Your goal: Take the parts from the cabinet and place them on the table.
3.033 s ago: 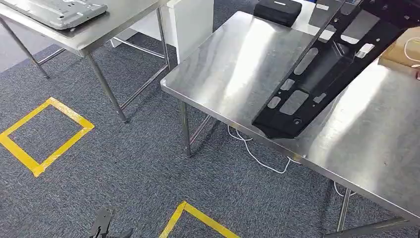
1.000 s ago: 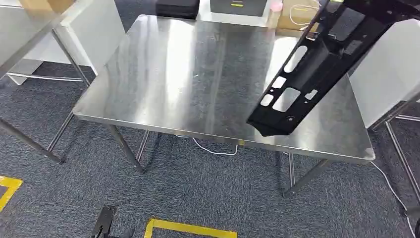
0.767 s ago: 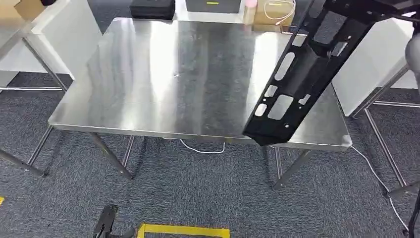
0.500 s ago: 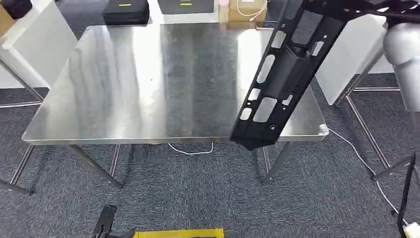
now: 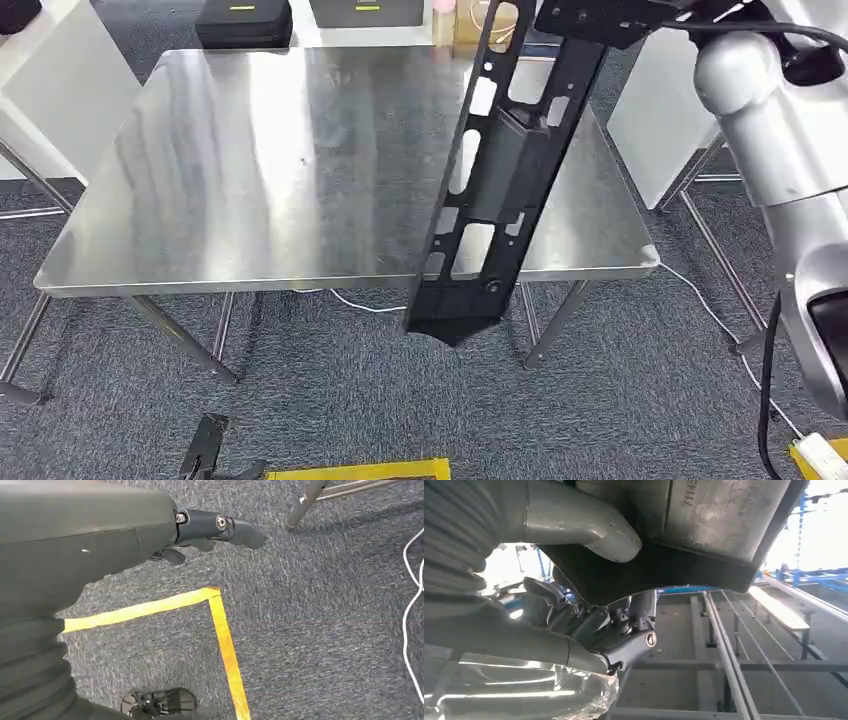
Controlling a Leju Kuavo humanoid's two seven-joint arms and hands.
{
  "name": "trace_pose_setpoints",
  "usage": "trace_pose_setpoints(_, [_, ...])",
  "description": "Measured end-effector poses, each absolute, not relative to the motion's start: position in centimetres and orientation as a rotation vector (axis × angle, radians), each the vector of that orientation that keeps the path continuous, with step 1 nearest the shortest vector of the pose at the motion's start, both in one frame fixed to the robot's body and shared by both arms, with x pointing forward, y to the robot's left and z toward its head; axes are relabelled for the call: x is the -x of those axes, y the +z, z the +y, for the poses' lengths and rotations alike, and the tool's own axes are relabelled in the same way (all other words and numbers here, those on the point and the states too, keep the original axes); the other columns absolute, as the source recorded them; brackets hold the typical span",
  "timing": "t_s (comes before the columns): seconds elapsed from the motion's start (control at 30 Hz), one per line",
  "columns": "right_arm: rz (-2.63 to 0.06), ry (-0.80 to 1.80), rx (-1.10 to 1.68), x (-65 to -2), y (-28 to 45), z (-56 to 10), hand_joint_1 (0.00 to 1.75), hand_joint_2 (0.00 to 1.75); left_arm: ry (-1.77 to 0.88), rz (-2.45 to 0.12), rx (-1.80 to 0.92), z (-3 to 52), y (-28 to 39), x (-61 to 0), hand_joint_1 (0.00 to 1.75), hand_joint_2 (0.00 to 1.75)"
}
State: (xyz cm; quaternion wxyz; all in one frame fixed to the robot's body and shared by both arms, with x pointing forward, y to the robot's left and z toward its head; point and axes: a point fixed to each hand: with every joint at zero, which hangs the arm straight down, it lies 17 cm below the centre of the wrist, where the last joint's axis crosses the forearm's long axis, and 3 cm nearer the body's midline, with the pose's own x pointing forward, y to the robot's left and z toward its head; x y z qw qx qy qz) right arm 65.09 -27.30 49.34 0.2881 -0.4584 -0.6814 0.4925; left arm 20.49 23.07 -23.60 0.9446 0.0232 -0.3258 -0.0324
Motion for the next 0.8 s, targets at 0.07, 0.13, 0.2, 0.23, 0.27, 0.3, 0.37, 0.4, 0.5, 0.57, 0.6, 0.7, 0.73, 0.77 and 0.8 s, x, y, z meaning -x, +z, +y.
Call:
trace_pose_setpoints(0.07, [-1.828, 1.312, 1.212, -65.2, 49.5, -26.7, 1.75, 1.75, -0.066, -0.663, -0.048, 23.1, -23.6, -20.5, 0.0, 1.75])
trace_pose_setpoints(0.13, [-1.828, 1.311, 1.205, -65.3, 49.4, -26.4, 1.75, 1.75, -0.066, -0.662, -0.048, 23.1, -23.6, -20.4, 0.0, 1.75])
trace_pose_setpoints(0.2, [-1.828, 1.31, 1.2, -65.4, 49.4, -26.1, 1.75, 1.75, -0.066, -0.662, -0.05, 23.1, -23.7, -20.3, 0.0, 1.75])
trace_pose_setpoints(0.23, [-1.828, 1.31, 1.2, -65.5, 49.3, -26.1, 1.75, 1.75, -0.066, -0.662, -0.05, 23.1, -23.7, -20.3, 0.0, 1.75])
trace_pose_setpoints(0.27, [-1.829, 1.311, 1.199, -65.5, 49.3, -25.9, 1.75, 1.75, -0.066, -0.661, -0.051, 23.1, -23.7, -20.3, 0.0, 1.75])
trace_pose_setpoints(0.3, [-1.828, 1.313, 1.198, -65.5, 49.2, -25.7, 1.75, 1.75, -0.066, -0.66, -0.051, 23.1, -23.7, -20.3, 0.0, 1.75])
trace_pose_setpoints(0.37, [-1.831, 1.317, 1.191, -65.6, 49.0, -25.3, 1.75, 1.75, -0.065, -0.659, -0.051, 23.1, -23.7, -20.2, 0.0, 1.75])
trace_pose_setpoints(0.4, [-1.833, 1.319, 1.189, -65.6, 48.9, -25.0, 1.75, 1.75, -0.065, -0.659, -0.052, 23.2, -23.7, -20.2, 0.0, 1.75])
trace_pose_setpoints(0.5, [-1.833, 1.326, 1.197, -65.7, 48.9, -24.4, 1.75, 1.75, -0.064, -0.659, -0.052, 23.2, -23.7, -20.2, 0.0, 1.75])
trace_pose_setpoints(0.57, [-1.829, 1.328, 1.203, -65.8, 49.1, -24.3, 1.75, 1.75, -0.063, -0.658, -0.051, 23.2, -23.7, -20.2, 0.0, 1.75])
trace_pose_setpoints(0.6, [-1.829, 1.326, 1.205, -65.8, 49.2, -24.2, 1.75, 1.75, -0.063, -0.658, -0.051, 23.1, -23.7, -20.2, 0.0, 1.75])
trace_pose_setpoints(0.7, [-1.829, 1.323, 1.207, -65.9, 49.5, -24.2, 1.75, 1.75, -0.063, -0.657, -0.051, 23.1, -23.7, -20.1, 0.0, 1.75])
trace_pose_setpoints(0.73, [-1.827, 1.319, 1.206, -65.9, 49.6, -24.2, 1.75, 1.75, -0.063, -0.656, -0.051, 23.1, -23.8, -20.1, 0.0, 1.75])
trace_pose_setpoints(0.77, [-1.824, 1.316, 1.207, -66.0, 49.6, -24.3, 1.75, 1.75, -0.063, -0.656, -0.05, 23.1, -23.8, -20.1, 0.0, 1.75])
trace_pose_setpoints(0.8, [-1.821, 1.313, 1.21, -66.0, 49.7, -24.5, 1.75, 1.75, -0.063, -0.655, -0.05, 23.1, -23.8, -20.0, 0.0, 1.75])
